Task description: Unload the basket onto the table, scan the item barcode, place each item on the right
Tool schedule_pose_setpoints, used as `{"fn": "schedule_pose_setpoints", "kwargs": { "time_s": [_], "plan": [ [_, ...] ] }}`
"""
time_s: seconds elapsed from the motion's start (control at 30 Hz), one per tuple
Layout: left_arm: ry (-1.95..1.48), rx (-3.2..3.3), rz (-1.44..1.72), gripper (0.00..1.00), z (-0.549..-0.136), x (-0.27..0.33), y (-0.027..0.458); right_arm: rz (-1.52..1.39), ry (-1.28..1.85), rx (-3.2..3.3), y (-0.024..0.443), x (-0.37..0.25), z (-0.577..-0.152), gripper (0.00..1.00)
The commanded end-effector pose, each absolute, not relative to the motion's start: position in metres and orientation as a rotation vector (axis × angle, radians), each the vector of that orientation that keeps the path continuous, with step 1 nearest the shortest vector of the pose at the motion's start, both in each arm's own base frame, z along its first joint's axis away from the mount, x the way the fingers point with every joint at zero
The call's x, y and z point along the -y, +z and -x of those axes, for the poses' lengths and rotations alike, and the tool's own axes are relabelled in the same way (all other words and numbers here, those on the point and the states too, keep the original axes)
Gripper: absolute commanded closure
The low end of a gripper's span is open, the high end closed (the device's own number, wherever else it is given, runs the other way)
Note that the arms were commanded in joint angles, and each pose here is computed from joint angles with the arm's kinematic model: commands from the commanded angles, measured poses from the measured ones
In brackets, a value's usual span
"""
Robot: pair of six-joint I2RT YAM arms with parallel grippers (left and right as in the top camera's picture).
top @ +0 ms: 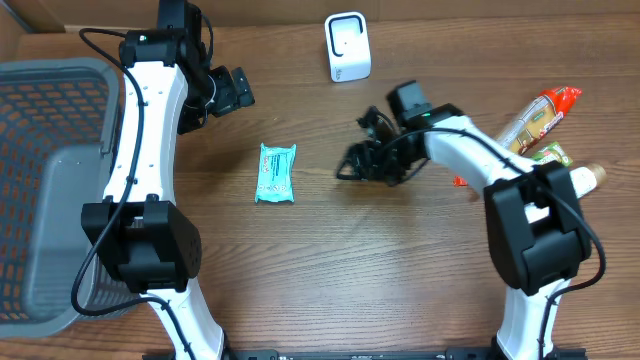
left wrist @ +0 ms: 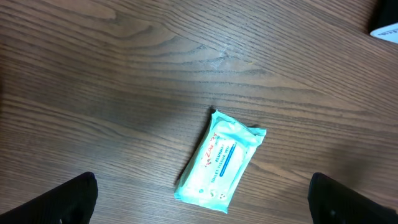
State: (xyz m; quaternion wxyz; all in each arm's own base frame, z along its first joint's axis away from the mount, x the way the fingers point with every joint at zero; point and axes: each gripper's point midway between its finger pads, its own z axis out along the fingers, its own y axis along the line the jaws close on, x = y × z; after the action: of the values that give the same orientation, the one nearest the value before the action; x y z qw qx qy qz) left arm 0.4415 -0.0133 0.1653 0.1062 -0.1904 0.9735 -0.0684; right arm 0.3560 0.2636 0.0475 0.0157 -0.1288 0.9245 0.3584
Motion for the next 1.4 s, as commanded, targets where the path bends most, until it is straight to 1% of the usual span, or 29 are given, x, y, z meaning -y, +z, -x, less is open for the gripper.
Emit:
{"fn": "schedule_pose_setpoints", "kwargs": {
  "time_s": [0.0,0.07,0.13,0.37,0.7,0.77,0.87,1.0,1.07,1.1,1.17,1.23,1.27,1.3,1.37],
  "plan": [
    [-0.211,-2.874,0.586,0.0,-0.442,0.015,0.161,0.381,0.907,-2.834,0.047,-0.293,-0.37,0.11],
    [-0.211,-2.874,0.586,0.01,-0.442,0.015,0.161,0.411,0.817,-2.786,0.044,-0.307,-0.375,0.03],
    [-0.211,-2.874,0.586,0.0,-0.442,0.015,0.161,0.424,0.747,-2.746,0.045,-0.318,-0.379,0.0],
    [-0.211,-2.874,0.586,0.01,-0.442,0.015,0.161,0.492,0.513,-2.606,0.045,-0.357,-0.398,0.0],
    [-0.211,-2.874,0.586,0.0,-0.442,0.015,0.161,0.439,0.57,-2.568,0.008,-0.392,-0.402,0.0],
    [-0.211,-2.874,0.586,0.0,-0.442,0.015,0.161,0.42,0.568,-2.582,-0.002,-0.394,-0.401,0.0],
    [-0.211,-2.874,0.586,0.01,-0.442,0.015,0.161,0.409,0.507,-2.636,-0.028,-0.387,-0.395,0.0],
    [-0.211,-2.874,0.586,0.01,-0.442,0.015,0.161,0.42,0.323,-2.724,-0.062,-0.36,-0.385,0.0],
    [-0.211,-2.874,0.586,0.0,-0.442,0.015,0.161,0.482,0.237,-2.738,-0.067,-0.349,-0.381,0.0],
    [-0.211,-2.874,0.586,0.0,-0.442,0.015,0.161,0.508,0.204,-2.741,-0.069,-0.345,-0.38,0.03],
    [-0.211,-2.874,0.586,0.0,-0.442,0.015,0.161,0.575,0.126,-2.746,-0.071,-0.338,-0.374,0.24],
    [-0.211,-2.874,0.586,0.01,-0.442,0.015,0.161,0.633,0.021,-2.746,-0.074,-0.326,-0.371,0.66],
    [-0.211,-2.874,0.586,0.01,-0.442,0.015,0.161,0.652,-0.04,-2.74,-0.074,-0.32,-0.37,0.76],
    [-0.211,-2.874,0.586,0.01,-0.442,0.015,0.161,0.667,-0.097,-2.736,-0.074,-0.314,-0.37,0.82],
    [-0.211,-2.874,0.586,0.01,-0.442,0.015,0.161,0.673,-0.199,-2.738,-0.074,-0.3,-0.368,0.84]
  ]
}}
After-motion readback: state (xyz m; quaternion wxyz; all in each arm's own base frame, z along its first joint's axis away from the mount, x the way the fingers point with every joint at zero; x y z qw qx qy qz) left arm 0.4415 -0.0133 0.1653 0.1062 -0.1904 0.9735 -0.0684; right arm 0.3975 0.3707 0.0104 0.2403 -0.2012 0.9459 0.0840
